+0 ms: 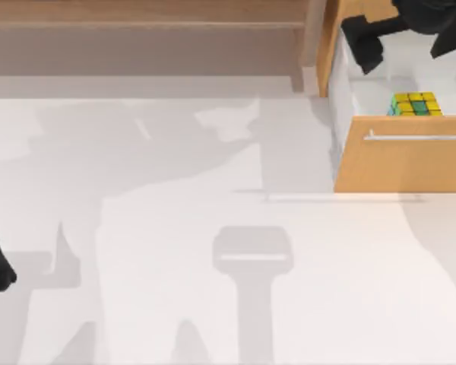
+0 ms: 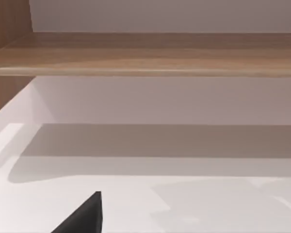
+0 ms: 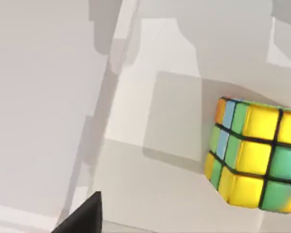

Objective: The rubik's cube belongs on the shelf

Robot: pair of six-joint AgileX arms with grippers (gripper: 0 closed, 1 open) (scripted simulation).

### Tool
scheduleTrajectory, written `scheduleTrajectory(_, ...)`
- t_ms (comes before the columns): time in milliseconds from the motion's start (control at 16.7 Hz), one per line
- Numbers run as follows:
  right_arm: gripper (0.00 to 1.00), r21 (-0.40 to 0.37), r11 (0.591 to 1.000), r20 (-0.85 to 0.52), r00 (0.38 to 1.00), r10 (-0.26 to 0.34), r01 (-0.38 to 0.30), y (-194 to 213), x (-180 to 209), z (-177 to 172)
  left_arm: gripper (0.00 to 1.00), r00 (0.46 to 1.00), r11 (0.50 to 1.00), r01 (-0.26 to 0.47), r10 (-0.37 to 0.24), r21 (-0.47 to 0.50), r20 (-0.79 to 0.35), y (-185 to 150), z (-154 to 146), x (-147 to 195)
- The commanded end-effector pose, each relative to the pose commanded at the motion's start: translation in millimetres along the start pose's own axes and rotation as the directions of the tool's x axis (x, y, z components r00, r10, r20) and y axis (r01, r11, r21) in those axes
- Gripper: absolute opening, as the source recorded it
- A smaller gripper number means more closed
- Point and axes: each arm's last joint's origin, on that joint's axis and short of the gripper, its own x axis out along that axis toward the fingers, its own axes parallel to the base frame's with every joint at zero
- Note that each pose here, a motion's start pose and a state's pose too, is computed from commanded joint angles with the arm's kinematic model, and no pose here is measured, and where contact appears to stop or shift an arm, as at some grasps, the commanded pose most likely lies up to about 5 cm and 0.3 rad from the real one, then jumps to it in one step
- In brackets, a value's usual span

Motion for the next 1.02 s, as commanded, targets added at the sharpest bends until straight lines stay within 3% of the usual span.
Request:
scheduleTrajectory(180,1.0,0.135,0.991,-0.122,0.992,0.022,-0.005,-37.1,25.5,0.5,1.0,1.0,1.0,0.0,0.0,0.0,0.0,0.0,0.0,0.0)
scheduleTrajectory(300,1.0,0.178,0.984,-0.163,0.986,0.038,-0.008,-47.8,39.1,0.3,1.0,1.0,1.0,0.0,0.0,0.0,0.0,0.0,0.0,0.0)
scheduleTrajectory(1020,1.0,0.187,0.982,-0.171,0.984,0.041,-0.009,-42.1,58.3,-7.1,1.0,1.0,1.0,0.0,0.0,0.0,0.0,0.0,0.0,0.0)
